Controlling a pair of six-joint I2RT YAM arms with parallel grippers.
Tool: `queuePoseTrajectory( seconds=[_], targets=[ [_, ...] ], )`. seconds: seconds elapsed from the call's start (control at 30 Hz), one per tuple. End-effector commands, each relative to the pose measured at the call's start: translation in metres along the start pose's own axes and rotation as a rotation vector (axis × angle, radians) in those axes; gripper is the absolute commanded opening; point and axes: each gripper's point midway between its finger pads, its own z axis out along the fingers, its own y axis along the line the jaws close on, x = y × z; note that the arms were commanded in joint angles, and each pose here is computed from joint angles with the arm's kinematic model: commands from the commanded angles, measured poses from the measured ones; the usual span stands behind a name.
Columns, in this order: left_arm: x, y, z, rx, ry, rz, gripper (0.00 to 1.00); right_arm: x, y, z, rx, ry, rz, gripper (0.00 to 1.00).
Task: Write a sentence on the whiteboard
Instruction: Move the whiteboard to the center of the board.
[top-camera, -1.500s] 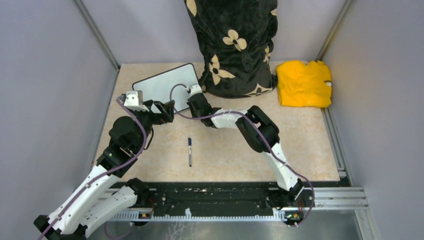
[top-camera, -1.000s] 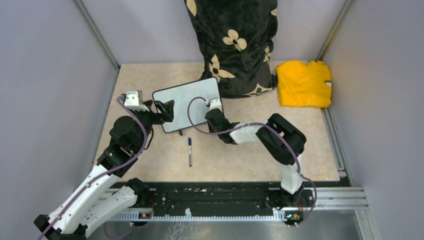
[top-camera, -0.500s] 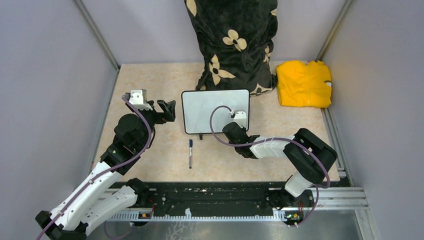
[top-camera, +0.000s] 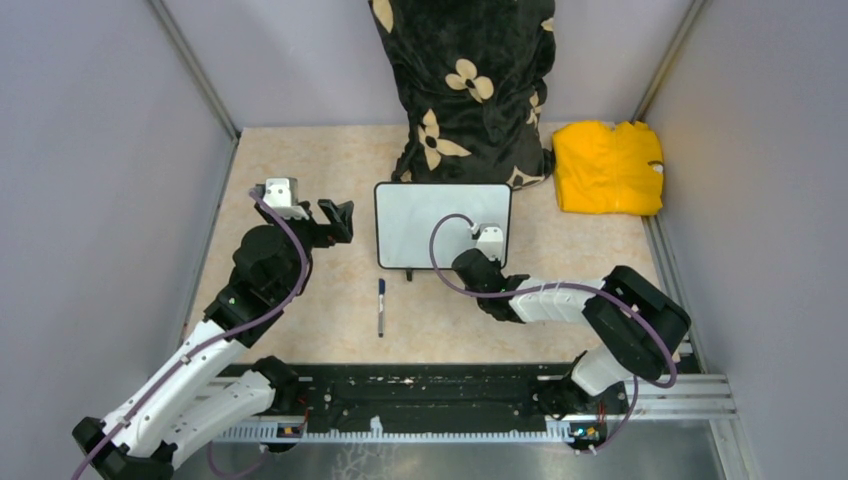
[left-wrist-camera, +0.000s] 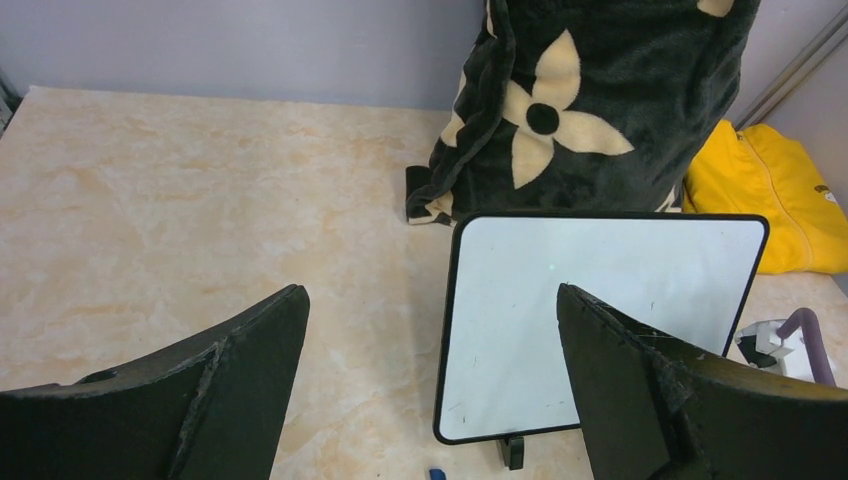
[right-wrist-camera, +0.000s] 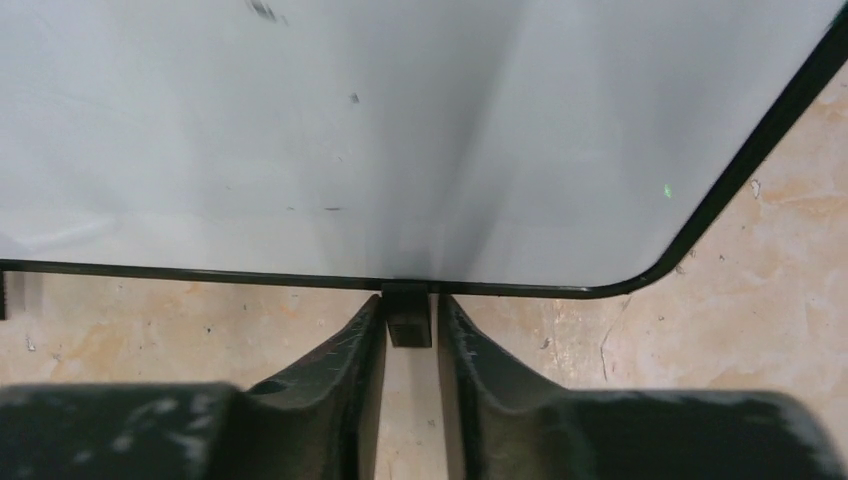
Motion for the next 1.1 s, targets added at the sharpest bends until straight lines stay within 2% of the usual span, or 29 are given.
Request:
queuePoseTrajectory(
  seconds=[0.0,0.17,0.33,0.6,0.93,1.07],
  targets=[
    [-0.001,-0.002,0.001,0.011,-0.011,0.005,0.99,-0.019,0.009,-0.006,-0.037,-0.051,0.052,0.3],
    [0.0,-0.003,0.001,0.015,-0.008,0.006,0.99,-0.018,0.005,-0.005,-0.035,-0.032,0.057,0.39],
    [0.0,-0.004,0.002,0.021,-0.007,0.004,0.99,-0.017,-0.001,-0.002,-0.035,-0.02,0.069,0.4],
    [0.001,-0.005,0.002,0.021,-0.003,0.006,0.99,-0.022,0.008,0.003,-0.067,-0.017,0.023,0.27],
    [0.001,-0.006,0.002,0.027,-0.002,0.004,0.99,-0.011,0.002,-0.005,-0.076,0.019,0.005,0.0],
    [0.001,-0.006,0.002,0.029,-0.001,0.003,0.99,-0.006,-0.002,-0.014,-0.091,0.035,-0.005,0.0]
  ],
)
